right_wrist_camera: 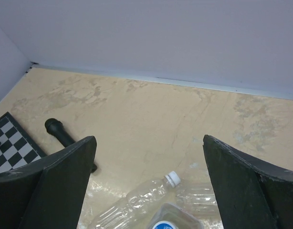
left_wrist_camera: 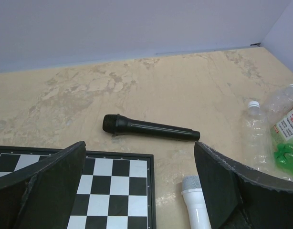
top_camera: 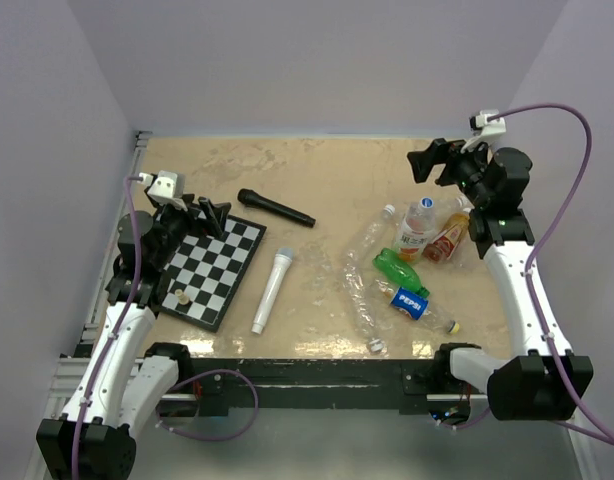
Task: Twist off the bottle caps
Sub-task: Pick up the plastic bottle at the center of the board.
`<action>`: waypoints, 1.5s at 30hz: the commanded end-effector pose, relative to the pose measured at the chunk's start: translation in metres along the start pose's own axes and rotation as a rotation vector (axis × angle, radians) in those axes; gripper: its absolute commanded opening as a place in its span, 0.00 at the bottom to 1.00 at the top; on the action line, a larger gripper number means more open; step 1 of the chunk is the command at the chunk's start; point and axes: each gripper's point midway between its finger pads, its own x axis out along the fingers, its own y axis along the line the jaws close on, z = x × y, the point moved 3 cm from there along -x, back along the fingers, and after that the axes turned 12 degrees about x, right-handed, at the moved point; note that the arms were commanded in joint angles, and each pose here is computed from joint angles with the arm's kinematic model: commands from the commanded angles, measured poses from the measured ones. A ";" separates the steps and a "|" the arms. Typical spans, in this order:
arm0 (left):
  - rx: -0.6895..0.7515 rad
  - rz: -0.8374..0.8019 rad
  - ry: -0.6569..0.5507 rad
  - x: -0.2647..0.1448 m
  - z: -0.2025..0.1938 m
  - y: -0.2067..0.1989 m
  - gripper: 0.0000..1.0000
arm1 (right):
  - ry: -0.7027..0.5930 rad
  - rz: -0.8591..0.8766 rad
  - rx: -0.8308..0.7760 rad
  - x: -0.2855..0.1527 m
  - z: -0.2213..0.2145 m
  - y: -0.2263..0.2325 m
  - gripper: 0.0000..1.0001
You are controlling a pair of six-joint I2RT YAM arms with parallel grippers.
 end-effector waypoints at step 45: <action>-0.007 -0.090 -0.090 -0.002 0.026 -0.013 1.00 | 0.736 0.086 -0.441 -0.031 -0.070 -0.041 0.54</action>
